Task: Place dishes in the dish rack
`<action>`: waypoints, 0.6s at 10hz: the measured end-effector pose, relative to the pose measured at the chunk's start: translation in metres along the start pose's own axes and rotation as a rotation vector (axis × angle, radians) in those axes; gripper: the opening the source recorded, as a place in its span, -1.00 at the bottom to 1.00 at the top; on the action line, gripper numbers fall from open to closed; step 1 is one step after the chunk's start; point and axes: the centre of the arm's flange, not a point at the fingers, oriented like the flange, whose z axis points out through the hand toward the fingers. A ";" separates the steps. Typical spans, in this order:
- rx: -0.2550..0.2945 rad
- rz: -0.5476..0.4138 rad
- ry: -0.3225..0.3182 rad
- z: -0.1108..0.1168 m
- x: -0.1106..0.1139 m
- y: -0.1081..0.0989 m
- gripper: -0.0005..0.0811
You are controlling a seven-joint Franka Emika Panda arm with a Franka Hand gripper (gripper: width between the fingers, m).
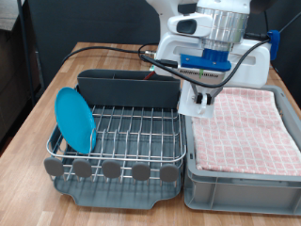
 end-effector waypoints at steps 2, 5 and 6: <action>0.005 0.000 0.001 0.006 0.012 0.000 -0.81; 0.022 -0.002 0.011 0.016 0.028 -0.002 -0.81; 0.026 -0.001 0.014 0.020 0.032 -0.003 -0.81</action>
